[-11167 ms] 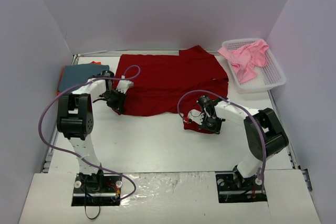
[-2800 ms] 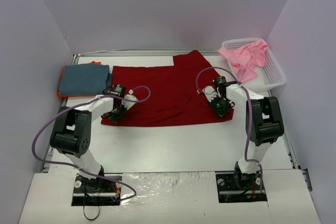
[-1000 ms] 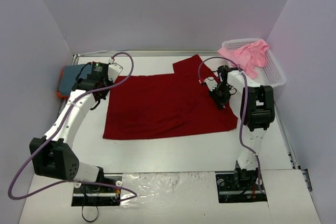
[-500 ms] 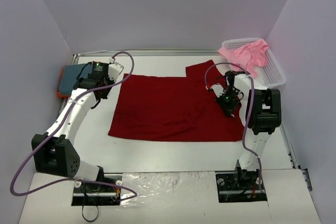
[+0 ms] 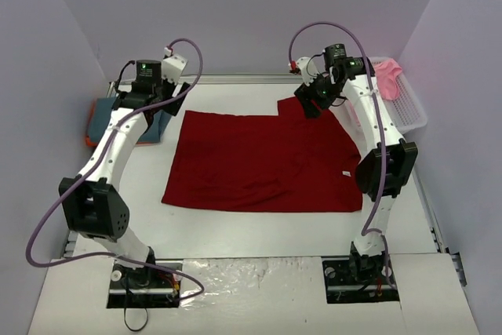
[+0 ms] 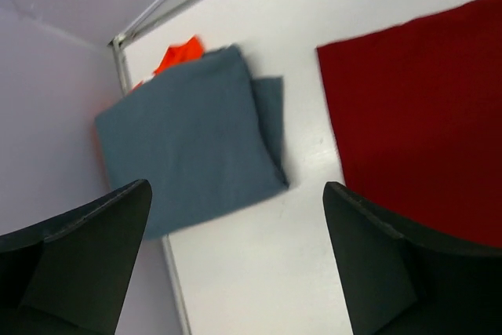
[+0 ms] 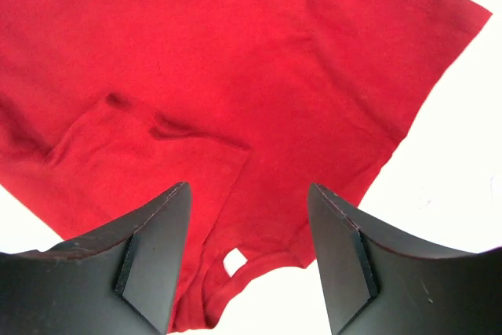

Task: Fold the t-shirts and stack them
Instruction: Grap the side of the flattened tshirt furthest away from the robot with both arms

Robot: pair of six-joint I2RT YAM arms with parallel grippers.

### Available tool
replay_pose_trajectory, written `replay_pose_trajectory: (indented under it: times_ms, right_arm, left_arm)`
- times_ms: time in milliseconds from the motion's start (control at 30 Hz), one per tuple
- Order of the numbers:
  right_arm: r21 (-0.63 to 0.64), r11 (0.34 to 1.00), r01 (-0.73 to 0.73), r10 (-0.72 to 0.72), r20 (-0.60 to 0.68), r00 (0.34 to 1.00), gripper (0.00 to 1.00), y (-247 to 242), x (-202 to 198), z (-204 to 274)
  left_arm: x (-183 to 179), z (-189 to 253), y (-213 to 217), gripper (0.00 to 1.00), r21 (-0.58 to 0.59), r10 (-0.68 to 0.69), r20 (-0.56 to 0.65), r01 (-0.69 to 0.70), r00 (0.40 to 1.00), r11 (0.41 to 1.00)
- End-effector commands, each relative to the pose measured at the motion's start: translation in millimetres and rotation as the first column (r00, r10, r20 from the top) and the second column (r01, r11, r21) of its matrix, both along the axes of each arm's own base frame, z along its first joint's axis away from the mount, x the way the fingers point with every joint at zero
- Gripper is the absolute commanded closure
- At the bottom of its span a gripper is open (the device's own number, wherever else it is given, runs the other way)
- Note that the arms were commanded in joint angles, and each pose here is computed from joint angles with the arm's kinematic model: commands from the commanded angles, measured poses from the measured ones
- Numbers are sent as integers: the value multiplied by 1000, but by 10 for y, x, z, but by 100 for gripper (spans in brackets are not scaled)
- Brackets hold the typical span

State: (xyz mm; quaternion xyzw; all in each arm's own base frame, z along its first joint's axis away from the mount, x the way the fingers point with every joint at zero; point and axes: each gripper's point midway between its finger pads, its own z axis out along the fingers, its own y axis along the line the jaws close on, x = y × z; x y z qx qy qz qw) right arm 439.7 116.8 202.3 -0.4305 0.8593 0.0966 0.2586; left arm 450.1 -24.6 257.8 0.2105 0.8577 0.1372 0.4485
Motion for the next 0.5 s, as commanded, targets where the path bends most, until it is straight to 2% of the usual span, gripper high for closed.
replay_pose_trajectory:
  times_ms: [0, 33, 67, 100, 133, 167, 200, 233, 267, 300, 333, 367, 400, 467]
  right_arm:
    - [-14, 991, 132, -131, 35, 991, 43, -159, 233, -173]
    - [10, 984, 176, -176, 42, 984, 42, -158, 311, -224]
    - [12, 981, 192, -192, 36, 981, 42, -167, 347, -329]
    - [21, 978, 205, -206, 62, 976, 42, -168, 450, -347]
    - [15, 976, 219, -220, 37, 975, 43, -165, 491, -491]
    - [17, 974, 227, -227, 29, 973, 43, -158, 515, -533]
    - [21, 973, 231, -231, 24, 973, 44, -145, 546, -553]
    - [18, 973, 232, -232, 4, 973, 44, -128, 558, -648]
    - [16, 973, 230, -230, -7, 973, 44, -123, 555, -694]
    - [14, 974, 227, -227, -14, 974, 44, -114, 551, -728]
    - [9, 974, 226, -225, -26, 974, 44, -107, 544, -787]
    - [4, 975, 221, -220, -31, 975, 44, -111, 533, -815]
    - [-6, 977, 214, -214, -49, 976, 44, -111, 497, -881]
    - [-26, 976, 215, -216, -64, 974, 45, -140, 465, -961]
  left_arm:
    - [362, -104, -253, 9, -140, -130, 23, 132, 991, 981]
    - [443, -111, -298, 9, -197, -161, 30, 164, 987, 967]
    - [477, -155, -491, 10, -334, -236, 32, 233, 971, 913]
    - [566, -174, -513, 12, -406, -252, 45, 248, 967, 880]
    - [686, -265, -567, 18, -548, -292, 31, 261, 956, 795]
    - [775, -280, -478, 24, -609, -303, 32, 259, 952, 749]
    - [880, -656, -476, 29, -687, -326, -49, 205, 944, 697]
    - [1073, -434, -380, 33, -712, -329, 2, 233, 944, 663]
    - [1142, -452, -381, 36, -767, -326, -21, 194, 945, 612]
    - [1200, -809, -405, 39, -819, -361, -93, 135, 928, 558]
    - [1286, -839, -365, 39, -827, -358, -97, 125, 929, 548]
    - [1424, -659, -296, 39, -821, -345, -54, 155, 937, 550]
    - [1490, -915, -256, 39, -828, -332, -103, 104, 938, 551]
    - [1604, -873, -213, 38, -825, -318, -89, 109, 944, 555]
